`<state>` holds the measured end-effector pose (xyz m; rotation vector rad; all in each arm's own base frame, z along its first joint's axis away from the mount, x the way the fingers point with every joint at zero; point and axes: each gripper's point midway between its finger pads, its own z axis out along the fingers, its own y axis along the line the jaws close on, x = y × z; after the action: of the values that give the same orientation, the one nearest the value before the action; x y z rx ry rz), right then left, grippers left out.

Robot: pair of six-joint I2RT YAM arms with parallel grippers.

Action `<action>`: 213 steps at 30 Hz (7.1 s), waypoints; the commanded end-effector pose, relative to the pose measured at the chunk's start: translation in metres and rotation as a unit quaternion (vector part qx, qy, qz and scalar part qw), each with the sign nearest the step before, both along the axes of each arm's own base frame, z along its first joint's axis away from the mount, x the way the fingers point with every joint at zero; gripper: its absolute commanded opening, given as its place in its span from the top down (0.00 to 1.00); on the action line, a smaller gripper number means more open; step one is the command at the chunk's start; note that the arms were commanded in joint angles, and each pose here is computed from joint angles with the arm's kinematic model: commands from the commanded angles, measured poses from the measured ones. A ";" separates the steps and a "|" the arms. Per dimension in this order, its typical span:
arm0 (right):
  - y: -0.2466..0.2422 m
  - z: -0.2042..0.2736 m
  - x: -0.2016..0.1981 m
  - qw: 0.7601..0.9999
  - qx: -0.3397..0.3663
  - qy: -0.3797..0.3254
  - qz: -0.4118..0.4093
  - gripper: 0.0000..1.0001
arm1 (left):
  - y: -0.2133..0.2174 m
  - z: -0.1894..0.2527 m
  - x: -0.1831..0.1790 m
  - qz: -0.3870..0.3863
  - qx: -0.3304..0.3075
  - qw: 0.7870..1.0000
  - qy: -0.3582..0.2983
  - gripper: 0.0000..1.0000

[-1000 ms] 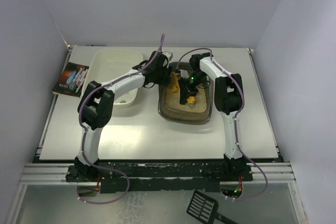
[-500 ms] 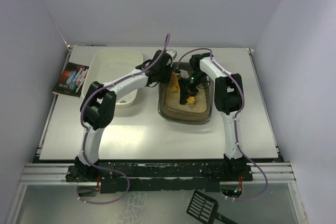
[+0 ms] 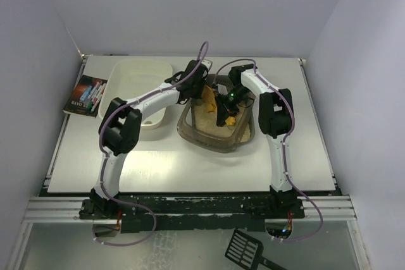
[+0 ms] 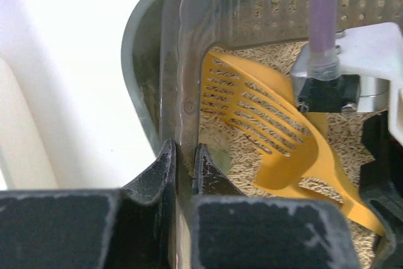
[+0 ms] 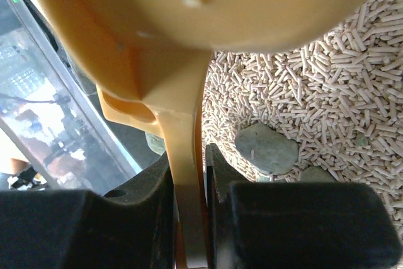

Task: Clean the litter box

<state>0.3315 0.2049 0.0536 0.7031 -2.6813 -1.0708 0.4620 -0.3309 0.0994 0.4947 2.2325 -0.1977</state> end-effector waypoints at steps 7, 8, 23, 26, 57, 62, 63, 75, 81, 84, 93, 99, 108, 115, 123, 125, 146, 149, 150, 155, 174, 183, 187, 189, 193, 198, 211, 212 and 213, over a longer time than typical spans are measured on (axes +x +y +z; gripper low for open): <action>0.003 -0.001 -0.010 1.000 0.003 0.019 0.008 1.00 | 0.016 0.018 0.007 0.045 0.011 0.999 -0.024 0.93; 0.003 -0.001 -0.010 1.000 0.002 0.019 0.008 1.00 | 0.017 0.020 0.008 0.051 0.009 0.998 -0.026 0.93; 0.033 0.031 -0.025 0.987 0.147 0.063 -0.015 1.00 | 0.023 0.045 -0.010 0.139 -0.058 0.988 0.025 0.93; 0.036 0.034 -0.033 0.981 0.173 0.088 -0.026 1.00 | 0.023 0.045 -0.012 0.147 -0.058 0.987 0.035 0.93; 0.019 0.069 -0.038 0.985 0.172 0.014 -0.010 1.00 | 0.035 0.052 -0.006 0.170 -0.055 0.984 0.003 0.93; 0.013 0.068 -0.044 0.986 0.165 0.014 -0.009 1.00 | 0.040 0.054 0.000 0.177 -0.055 0.983 -0.002 0.93; 0.011 0.067 -0.045 0.986 0.163 0.013 -0.009 1.00 | 0.040 0.053 0.000 0.177 -0.055 0.983 0.000 0.93; -0.007 0.076 -0.039 0.982 0.184 -0.001 -0.037 1.00 | 0.038 0.048 -0.003 0.172 -0.059 0.983 0.009 0.93; -0.008 0.083 -0.040 0.980 0.195 -0.009 -0.040 1.00 | 0.041 0.044 -0.002 0.178 -0.049 0.983 0.006 0.93; -0.011 0.088 -0.039 0.978 0.203 -0.020 -0.044 1.00 | 0.043 0.043 -0.002 0.180 -0.046 0.983 0.002 0.93; -0.016 0.089 -0.046 0.974 0.214 -0.034 -0.073 1.00 | 0.045 0.046 -0.002 0.181 -0.046 0.982 -0.003 0.93; -0.018 0.090 -0.058 0.966 0.239 -0.025 -0.094 1.00 | 0.046 0.058 -0.002 0.180 -0.051 0.982 -0.010 0.93; -0.028 0.084 -0.074 0.960 0.245 -0.037 -0.129 1.00 | 0.050 0.072 -0.005 0.180 -0.056 0.982 -0.023 0.93; -0.030 0.085 -0.091 0.952 0.263 -0.052 -0.148 1.00 | 0.052 0.065 -0.009 0.180 -0.058 0.982 -0.017 0.93; -0.033 0.089 -0.089 0.945 0.280 -0.057 -0.159 1.00 | 0.055 0.064 -0.009 0.187 -0.056 0.981 -0.024 0.93; -0.036 0.091 -0.085 0.942 0.286 -0.058 -0.164 1.00 | 0.058 0.066 -0.007 0.192 -0.051 0.980 -0.029 0.93; -0.035 0.106 -0.060 0.923 0.349 -0.045 -0.158 1.00 | 0.075 0.065 -0.016 0.223 -0.049 0.973 -0.036 0.93; -0.035 0.110 -0.057 0.918 0.364 -0.050 -0.150 1.00 | 0.087 0.069 -0.024 0.247 -0.062 0.966 -0.047 0.93; -0.034 0.110 -0.057 0.917 0.368 -0.048 -0.149 1.00 | 0.091 0.068 -0.027 0.257 -0.065 0.963 -0.050 0.93; -0.031 0.108 -0.056 0.917 0.371 -0.040 -0.140 1.00 | 0.100 0.066 -0.028 0.288 -0.082 0.953 -0.050 0.93; -0.027 0.098 -0.057 0.925 0.355 -0.026 -0.133 1.00 | 0.130 0.023 -0.019 0.355 -0.091 0.930 -0.009 0.93; -0.025 0.098 -0.059 0.927 0.352 -0.026 -0.129 1.00 | 0.142 0.022 -0.024 0.386 -0.095 0.918 -0.017 0.93; -0.024 0.100 -0.061 0.927 0.352 -0.030 -0.125 1.00 | 0.143 0.013 -0.020 0.393 -0.082 0.916 -0.015 0.93; -0.024 0.100 -0.062 0.928 0.351 -0.028 -0.125 1.00 | 0.142 0.009 -0.017 0.392 -0.075 0.917 -0.010 0.93; -0.024 0.099 -0.062 0.929 0.348 -0.027 -0.126 1.00 | 0.139 0.003 -0.011 0.393 -0.063 0.917 -0.006 0.93; -0.025 0.096 -0.062 0.932 0.338 -0.027 -0.126 1.00 | 0.142 -0.005 -0.011 0.391 -0.059 0.918 -0.014 0.93; -0.025 0.094 -0.062 0.938 0.323 -0.029 -0.126 1.00 | 0.130 -0.010 -0.011 0.374 -0.069 0.925 0.007 0.93; -0.025 0.094 -0.061 0.939 0.319 -0.028 -0.127 1.00 | 0.129 -0.011 -0.012 0.371 -0.070 0.926 0.010 0.93; -0.025 0.093 -0.061 0.940 0.314 -0.028 -0.127 1.00 | 0.128 -0.010 -0.012 0.369 -0.071 0.927 0.011 0.93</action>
<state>0.2778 0.1923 0.1476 0.5744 -2.4383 -2.1816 0.4231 -0.2795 0.0965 -0.3420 2.3063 -0.2549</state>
